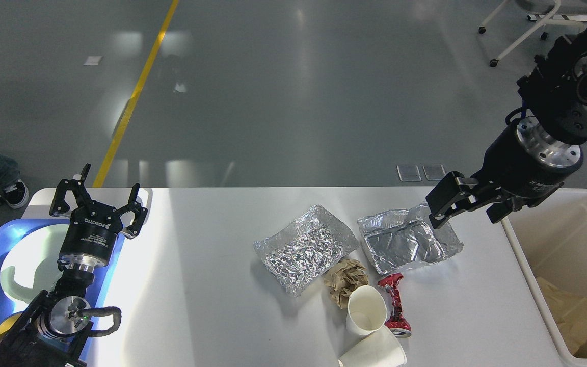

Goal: Tidy desktop

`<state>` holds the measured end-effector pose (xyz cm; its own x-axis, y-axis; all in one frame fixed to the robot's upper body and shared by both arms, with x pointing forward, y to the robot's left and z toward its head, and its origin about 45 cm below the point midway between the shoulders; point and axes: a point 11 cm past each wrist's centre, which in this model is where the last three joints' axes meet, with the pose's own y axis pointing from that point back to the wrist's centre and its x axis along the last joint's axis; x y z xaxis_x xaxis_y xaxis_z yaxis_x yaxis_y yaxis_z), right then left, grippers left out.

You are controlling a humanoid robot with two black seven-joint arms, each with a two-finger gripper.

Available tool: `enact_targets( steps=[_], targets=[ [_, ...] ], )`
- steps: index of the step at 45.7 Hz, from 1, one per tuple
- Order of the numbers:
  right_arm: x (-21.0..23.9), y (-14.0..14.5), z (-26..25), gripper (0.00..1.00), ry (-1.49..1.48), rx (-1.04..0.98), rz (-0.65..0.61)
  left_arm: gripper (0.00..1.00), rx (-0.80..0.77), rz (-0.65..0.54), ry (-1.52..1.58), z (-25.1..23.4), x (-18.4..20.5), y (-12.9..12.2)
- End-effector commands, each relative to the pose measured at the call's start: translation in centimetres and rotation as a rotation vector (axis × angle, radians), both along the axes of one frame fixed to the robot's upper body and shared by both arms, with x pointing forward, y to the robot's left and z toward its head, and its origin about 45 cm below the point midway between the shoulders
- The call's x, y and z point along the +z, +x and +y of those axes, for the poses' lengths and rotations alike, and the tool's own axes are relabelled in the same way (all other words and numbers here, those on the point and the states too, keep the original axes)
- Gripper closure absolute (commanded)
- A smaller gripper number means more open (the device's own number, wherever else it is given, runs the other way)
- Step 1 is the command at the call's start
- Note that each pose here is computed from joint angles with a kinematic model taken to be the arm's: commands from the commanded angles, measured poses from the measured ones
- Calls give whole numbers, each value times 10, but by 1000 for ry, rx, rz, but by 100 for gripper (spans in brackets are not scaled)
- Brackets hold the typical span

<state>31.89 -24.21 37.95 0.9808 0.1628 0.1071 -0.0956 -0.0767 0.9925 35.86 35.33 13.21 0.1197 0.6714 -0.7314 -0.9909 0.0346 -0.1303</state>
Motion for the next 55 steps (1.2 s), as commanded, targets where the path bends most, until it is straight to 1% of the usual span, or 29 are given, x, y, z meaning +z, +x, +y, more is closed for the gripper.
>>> enact_targets(
  steps=[1, 12, 16, 20, 22, 23, 29, 35, 40, 45, 48, 50, 55],
  targets=[
    [-2, 2, 0, 5, 0, 0, -13, 3, 1, 0, 0, 0, 0, 0],
    [-6, 2, -1, 5, -12, 5, -8, 3, -1, 0, 0, 0, 0, 0],
    [-14, 10, -5, 5, -20, -2, -35, 3, 0, -1, -1, 0, 0, 0],
    [-40, 19, -12, 5, -26, -15, -80, 3, 0, -1, -1, 0, 0, 0],
    [-51, 23, -16, 9, -32, -17, -113, 3, 1, 0, 0, 0, 0, 0],
    [-56, 27, -19, 9, -37, -17, -134, 3, 1, 0, 0, 0, 0, 0],
    [-94, 52, -44, 9, -64, -44, -226, 3, 0, -1, -1, 0, 0, 0],
    [-137, 80, -83, 8, -112, -117, -321, 3, 1, 0, 0, 0, 0, 0],
    [-180, 93, -107, 6, -169, -134, -375, 3, 1, 0, 0, 0, 0, 0],
    [-208, 102, -116, 7, -157, -120, -409, 3, 1, 0, 0, 0, 0, 0],
    [-224, 103, -112, 10, -46, -78, -408, 3, 2, -1, -1, 0, 0, 0],
    [-232, 103, -105, 10, 25, -44, -411, 3, 2, -1, -1, 0, 0, 0],
    [-258, 103, -104, 10, 44, 19, -452, 3, 1, -1, 0, 0, 0, 0]
  ],
)
